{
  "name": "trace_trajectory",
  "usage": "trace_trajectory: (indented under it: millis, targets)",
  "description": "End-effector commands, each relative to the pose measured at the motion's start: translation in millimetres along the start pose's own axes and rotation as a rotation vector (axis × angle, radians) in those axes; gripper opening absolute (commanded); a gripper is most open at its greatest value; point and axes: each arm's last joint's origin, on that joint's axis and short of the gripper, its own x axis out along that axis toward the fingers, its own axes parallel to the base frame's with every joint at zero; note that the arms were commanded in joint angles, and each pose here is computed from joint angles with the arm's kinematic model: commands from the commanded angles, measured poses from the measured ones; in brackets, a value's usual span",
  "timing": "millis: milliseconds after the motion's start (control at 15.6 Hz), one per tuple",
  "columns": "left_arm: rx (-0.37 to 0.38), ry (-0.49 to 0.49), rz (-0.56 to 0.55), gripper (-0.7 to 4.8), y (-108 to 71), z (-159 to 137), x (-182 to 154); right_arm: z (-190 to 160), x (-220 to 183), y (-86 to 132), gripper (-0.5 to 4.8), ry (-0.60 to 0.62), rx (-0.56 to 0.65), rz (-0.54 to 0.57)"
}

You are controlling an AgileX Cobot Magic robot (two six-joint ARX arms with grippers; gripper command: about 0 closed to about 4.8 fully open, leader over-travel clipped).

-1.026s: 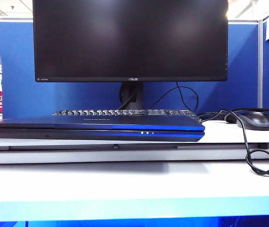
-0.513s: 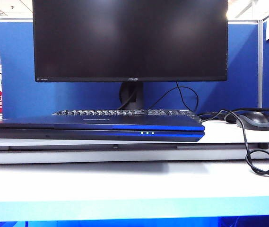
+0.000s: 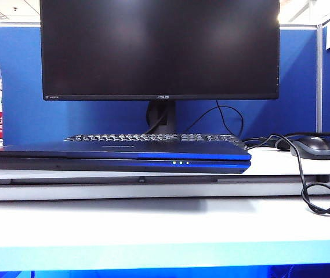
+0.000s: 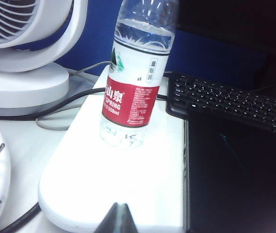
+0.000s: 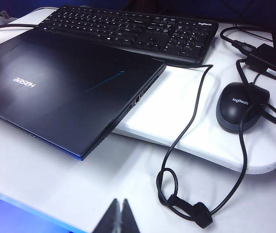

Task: Close the lid of the black laptop.

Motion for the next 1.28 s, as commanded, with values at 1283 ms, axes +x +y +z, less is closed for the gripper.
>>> trace_trajectory:
  millis: [1283]
  targets:
    - [0.005,0.000,-0.001,-0.02,0.0,0.0,-0.1,-29.0,40.0,-32.6,-0.05,-0.293,0.110,-0.279]
